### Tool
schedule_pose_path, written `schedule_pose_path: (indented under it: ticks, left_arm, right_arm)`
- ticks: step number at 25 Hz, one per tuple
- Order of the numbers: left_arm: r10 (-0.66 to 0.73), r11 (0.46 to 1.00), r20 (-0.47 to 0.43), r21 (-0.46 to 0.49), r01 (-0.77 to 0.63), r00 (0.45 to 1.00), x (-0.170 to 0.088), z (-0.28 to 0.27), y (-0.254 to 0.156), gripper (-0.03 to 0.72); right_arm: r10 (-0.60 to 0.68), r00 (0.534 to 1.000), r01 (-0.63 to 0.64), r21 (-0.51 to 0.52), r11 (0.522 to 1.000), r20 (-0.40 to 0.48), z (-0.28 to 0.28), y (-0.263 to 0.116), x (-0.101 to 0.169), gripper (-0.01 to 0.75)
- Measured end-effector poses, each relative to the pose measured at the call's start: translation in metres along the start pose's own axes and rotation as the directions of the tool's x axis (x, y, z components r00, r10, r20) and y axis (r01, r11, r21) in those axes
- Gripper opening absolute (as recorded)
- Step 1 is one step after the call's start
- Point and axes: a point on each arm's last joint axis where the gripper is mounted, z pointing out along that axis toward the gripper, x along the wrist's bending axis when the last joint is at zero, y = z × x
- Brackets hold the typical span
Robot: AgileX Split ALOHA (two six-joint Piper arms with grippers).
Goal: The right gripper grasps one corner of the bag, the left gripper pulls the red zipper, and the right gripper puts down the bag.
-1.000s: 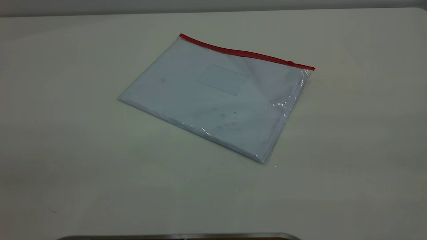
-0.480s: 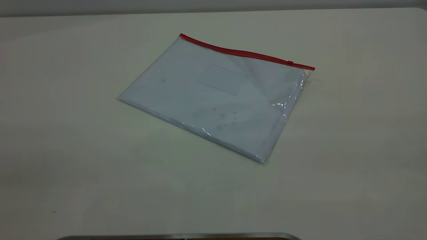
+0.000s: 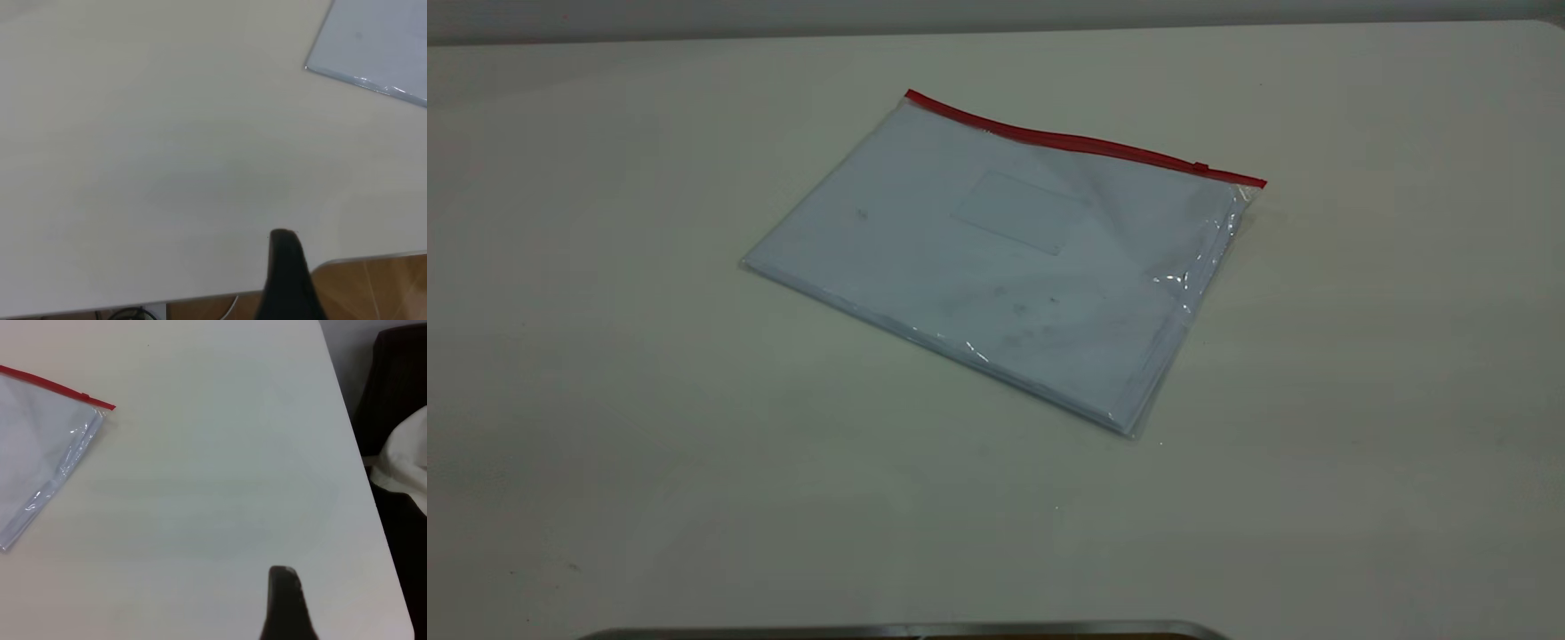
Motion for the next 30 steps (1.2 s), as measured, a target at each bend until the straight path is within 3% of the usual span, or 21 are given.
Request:
schedule_pose_path:
  ticks: [9,13,17,22,26,30]
  left_arm:
    - [-0.065,0.998,-0.007,0.009,0.065,0.998,0.002,0.000,0.011,0.588]
    - [-0.095,0.995,-0.017,0.040,0.095,0.995,0.006,0.001,0.052,0.588]
    - [-0.102,0.988,-0.019,0.116,0.103,0.995,0.012,0.015,0.109,0.588]
    - [-0.124,0.977,-0.007,0.172,0.124,0.992,0.019,0.065,0.173,0.588]
    - [-0.143,0.978,0.056,0.161,0.133,0.988,0.020,0.113,0.210,0.588]
    - [-0.066,0.987,0.140,0.152,0.044,0.988,0.019,0.160,0.235,0.588]
  right_arm:
    - [0.008,1.000,-0.008,0.000,1.000,-0.017,0.000,0.000,0.002,0.547]
    - [0.040,0.995,-0.038,0.022,0.999,-0.091,0.001,0.004,0.008,0.547]
    - [0.026,0.985,-0.004,0.129,0.992,-0.170,0.015,0.027,0.015,0.547]
    - [0.083,0.972,-0.028,0.242,0.970,-0.219,0.059,0.064,0.020,0.547]
    - [0.157,0.943,-0.053,0.332,0.942,-0.292,0.112,0.080,0.030,0.547]
    - [0.201,0.917,-0.056,0.390,0.919,-0.343,0.171,0.082,0.039,0.547]
